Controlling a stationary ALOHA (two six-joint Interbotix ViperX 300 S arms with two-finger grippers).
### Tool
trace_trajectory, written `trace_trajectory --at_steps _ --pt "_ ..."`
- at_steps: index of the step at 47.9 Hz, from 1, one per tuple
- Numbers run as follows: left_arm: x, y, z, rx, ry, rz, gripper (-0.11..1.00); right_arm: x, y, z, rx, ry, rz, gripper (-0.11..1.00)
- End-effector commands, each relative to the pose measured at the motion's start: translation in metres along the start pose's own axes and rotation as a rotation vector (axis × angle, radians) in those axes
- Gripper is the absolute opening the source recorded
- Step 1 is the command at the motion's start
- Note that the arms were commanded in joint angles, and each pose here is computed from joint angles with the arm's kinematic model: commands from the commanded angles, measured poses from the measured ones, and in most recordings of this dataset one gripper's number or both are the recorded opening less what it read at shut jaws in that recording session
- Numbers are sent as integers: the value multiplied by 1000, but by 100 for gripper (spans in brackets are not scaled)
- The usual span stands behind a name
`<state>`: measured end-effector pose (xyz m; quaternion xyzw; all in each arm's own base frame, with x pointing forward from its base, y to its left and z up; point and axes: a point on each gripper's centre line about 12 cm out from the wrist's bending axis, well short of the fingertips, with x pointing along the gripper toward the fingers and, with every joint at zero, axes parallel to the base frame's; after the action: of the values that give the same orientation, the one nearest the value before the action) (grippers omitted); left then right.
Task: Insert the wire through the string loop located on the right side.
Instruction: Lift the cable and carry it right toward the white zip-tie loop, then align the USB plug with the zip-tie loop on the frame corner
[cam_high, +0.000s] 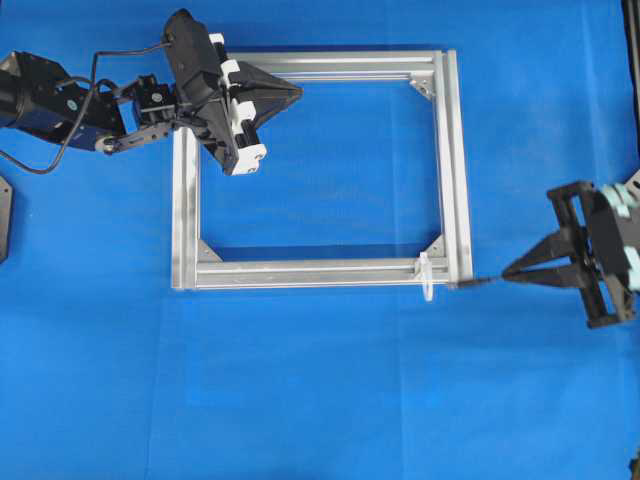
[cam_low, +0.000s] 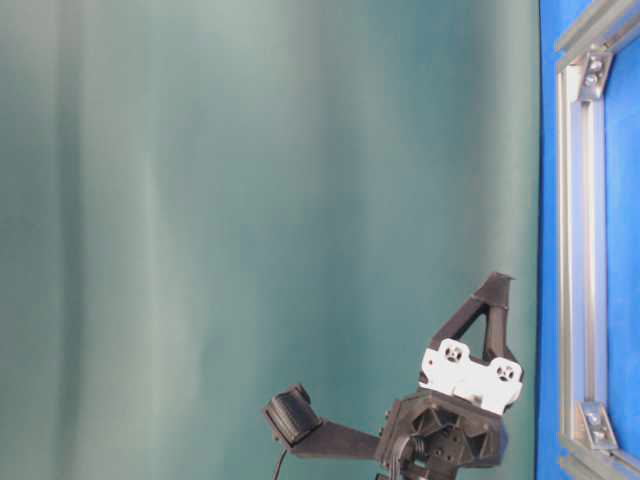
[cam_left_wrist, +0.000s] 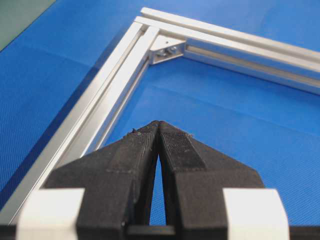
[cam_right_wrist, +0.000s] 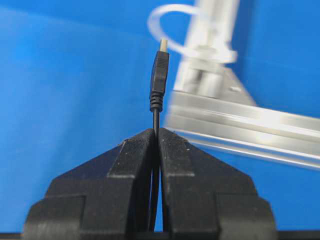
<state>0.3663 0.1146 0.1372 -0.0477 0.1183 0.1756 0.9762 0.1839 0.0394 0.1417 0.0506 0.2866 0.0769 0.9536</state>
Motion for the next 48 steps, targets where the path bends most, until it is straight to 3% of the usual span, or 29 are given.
trace_trajectory --at_steps 1,48 --pt "0 -1 17 0 -49 -3 0 2 -5 6 12 -25 -22 -3" --pt "-1 -1 16 2 -47 -3 0 9 -9 4 18 -20 -37 -3"
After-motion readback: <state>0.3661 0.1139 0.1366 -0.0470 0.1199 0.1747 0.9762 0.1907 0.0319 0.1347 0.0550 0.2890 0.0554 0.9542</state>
